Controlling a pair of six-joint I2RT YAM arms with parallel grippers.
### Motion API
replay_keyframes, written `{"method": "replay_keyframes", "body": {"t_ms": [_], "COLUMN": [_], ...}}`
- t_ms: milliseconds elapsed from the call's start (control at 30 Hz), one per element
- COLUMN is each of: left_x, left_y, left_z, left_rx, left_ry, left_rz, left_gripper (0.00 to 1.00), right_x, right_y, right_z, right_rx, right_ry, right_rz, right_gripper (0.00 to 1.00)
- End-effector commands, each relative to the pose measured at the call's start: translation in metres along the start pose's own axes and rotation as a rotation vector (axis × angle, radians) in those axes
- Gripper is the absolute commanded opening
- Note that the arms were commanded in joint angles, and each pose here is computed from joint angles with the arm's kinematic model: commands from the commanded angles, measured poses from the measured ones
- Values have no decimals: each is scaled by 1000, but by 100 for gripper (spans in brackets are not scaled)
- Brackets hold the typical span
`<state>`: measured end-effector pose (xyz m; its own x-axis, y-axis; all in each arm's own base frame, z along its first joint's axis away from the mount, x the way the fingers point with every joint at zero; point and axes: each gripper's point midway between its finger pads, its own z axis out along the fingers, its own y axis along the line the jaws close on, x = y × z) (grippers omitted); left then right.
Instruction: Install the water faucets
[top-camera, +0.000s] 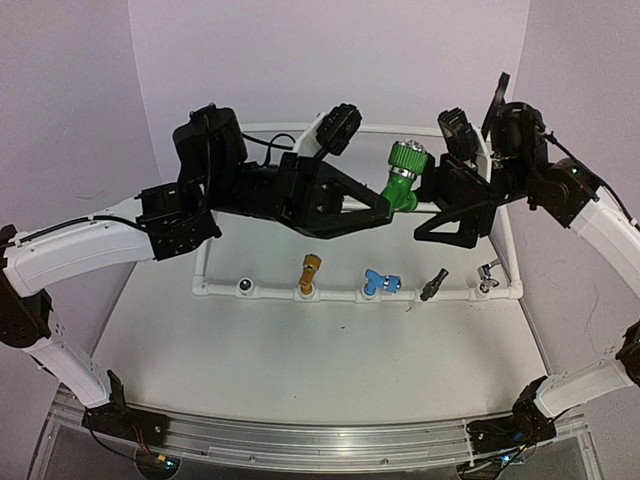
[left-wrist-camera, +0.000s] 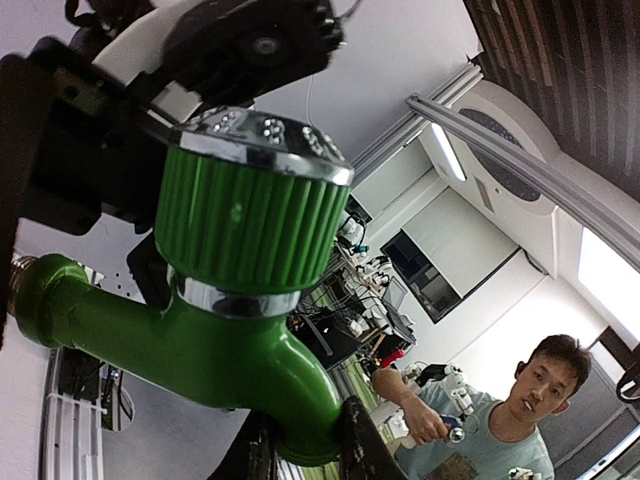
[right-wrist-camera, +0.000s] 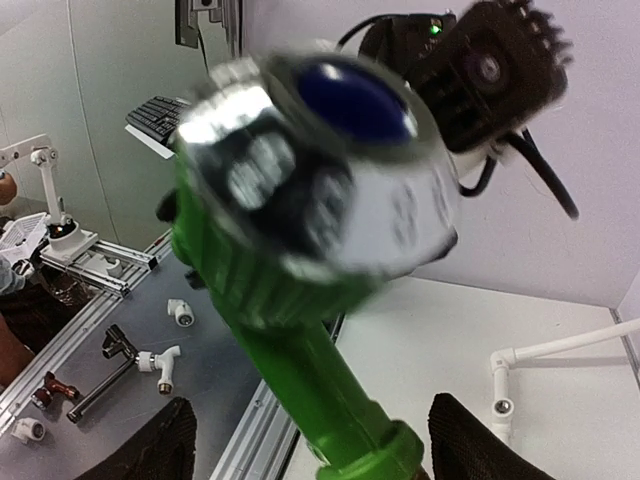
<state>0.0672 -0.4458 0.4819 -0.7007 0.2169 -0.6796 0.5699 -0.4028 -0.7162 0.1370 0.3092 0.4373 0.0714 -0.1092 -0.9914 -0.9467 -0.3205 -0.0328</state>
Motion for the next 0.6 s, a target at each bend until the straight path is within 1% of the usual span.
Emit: {"method": "replay_keyframes", "body": {"t_ms": [0,167,233,467,567], "left_x": [-9,-12,-12,-13,-12], "left_y": [-16,-14,-13,-17,-17], "left_z": [-7,-10,-11,-12,-11], "left_rx": [64,64,63,88,94], "left_ry": [-23,-44,-48,-49,-43], "left_rz": [29,30,27,38,36], "left_gripper": [0,0,0,0,0], "right_x": [-22,-13,-10,-1,0], "right_y": [18,14,13,12,12], "right_z": [-4,0,2,7,8], "right_rx": [-48,-39,-35,-43,-46], "right_ry": [-35,-20,-13,-1,0], "right_rz": [-41,-28,-24,-7,-6], "right_gripper": [69,58,55,54,50]}}
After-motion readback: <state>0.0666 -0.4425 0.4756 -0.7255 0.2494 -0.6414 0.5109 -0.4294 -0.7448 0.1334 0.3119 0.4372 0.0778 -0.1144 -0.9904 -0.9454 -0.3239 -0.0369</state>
